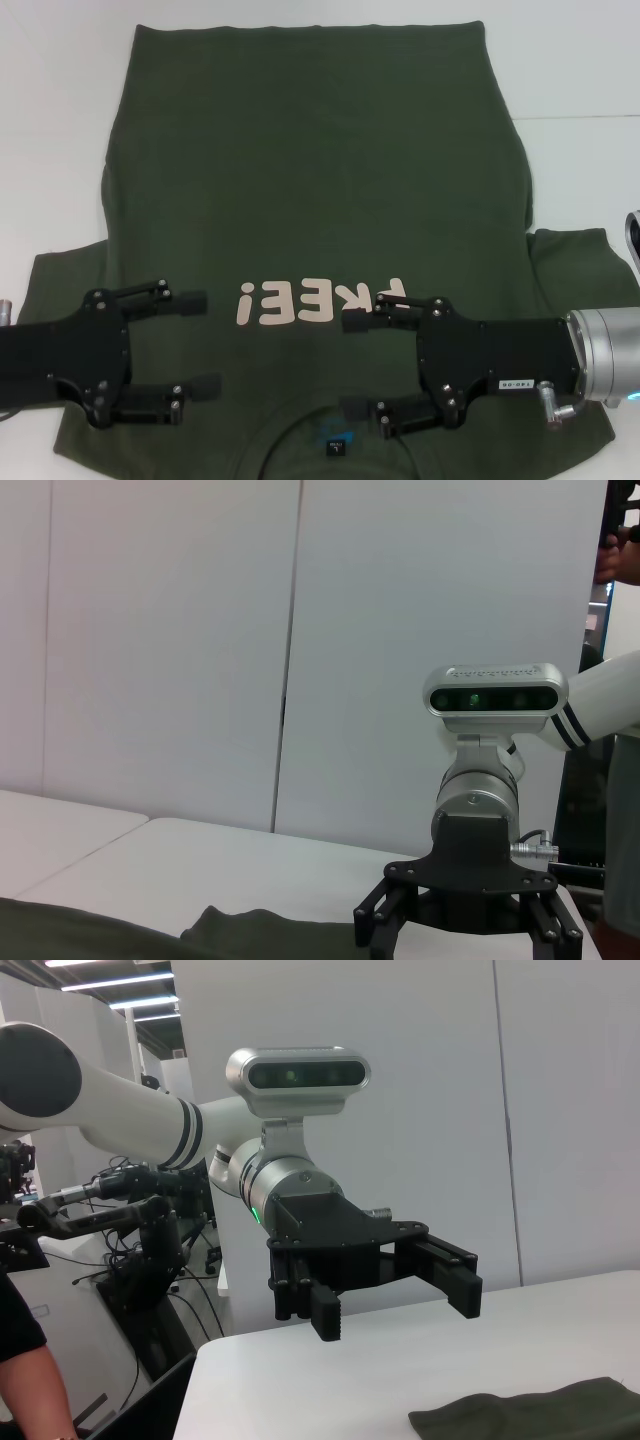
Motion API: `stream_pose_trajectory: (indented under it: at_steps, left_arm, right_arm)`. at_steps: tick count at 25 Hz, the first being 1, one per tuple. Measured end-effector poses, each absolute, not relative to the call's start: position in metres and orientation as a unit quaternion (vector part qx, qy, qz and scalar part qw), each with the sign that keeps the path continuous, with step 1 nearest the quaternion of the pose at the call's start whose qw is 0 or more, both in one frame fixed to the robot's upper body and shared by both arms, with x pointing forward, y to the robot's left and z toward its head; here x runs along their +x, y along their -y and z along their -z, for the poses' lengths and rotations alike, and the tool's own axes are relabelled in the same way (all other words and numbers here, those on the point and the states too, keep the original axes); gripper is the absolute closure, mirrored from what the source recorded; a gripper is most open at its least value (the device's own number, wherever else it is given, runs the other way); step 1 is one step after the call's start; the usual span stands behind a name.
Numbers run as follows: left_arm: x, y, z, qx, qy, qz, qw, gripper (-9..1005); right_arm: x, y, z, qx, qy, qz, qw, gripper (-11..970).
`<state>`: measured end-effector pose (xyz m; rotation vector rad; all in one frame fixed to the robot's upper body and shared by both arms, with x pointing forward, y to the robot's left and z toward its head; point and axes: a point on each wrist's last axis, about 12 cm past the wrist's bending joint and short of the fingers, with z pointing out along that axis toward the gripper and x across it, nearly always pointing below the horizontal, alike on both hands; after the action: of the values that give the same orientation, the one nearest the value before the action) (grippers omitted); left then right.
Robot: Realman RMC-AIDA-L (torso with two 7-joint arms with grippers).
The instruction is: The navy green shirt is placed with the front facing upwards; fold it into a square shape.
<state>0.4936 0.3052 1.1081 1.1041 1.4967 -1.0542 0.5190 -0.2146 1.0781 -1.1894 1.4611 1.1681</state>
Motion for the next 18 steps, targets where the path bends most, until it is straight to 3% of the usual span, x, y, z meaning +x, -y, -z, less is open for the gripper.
stream_pose_trajectory:
  at_steps: [18]
  left_arm:
    - [0.495, -0.3064, -1.1064, 0.452, -0.62, 0.424, 0.481, 134]
  right_arm:
    - [0.5181, 0.2156, -1.0776, -0.478, -0.591, -0.472, 0.446, 37]
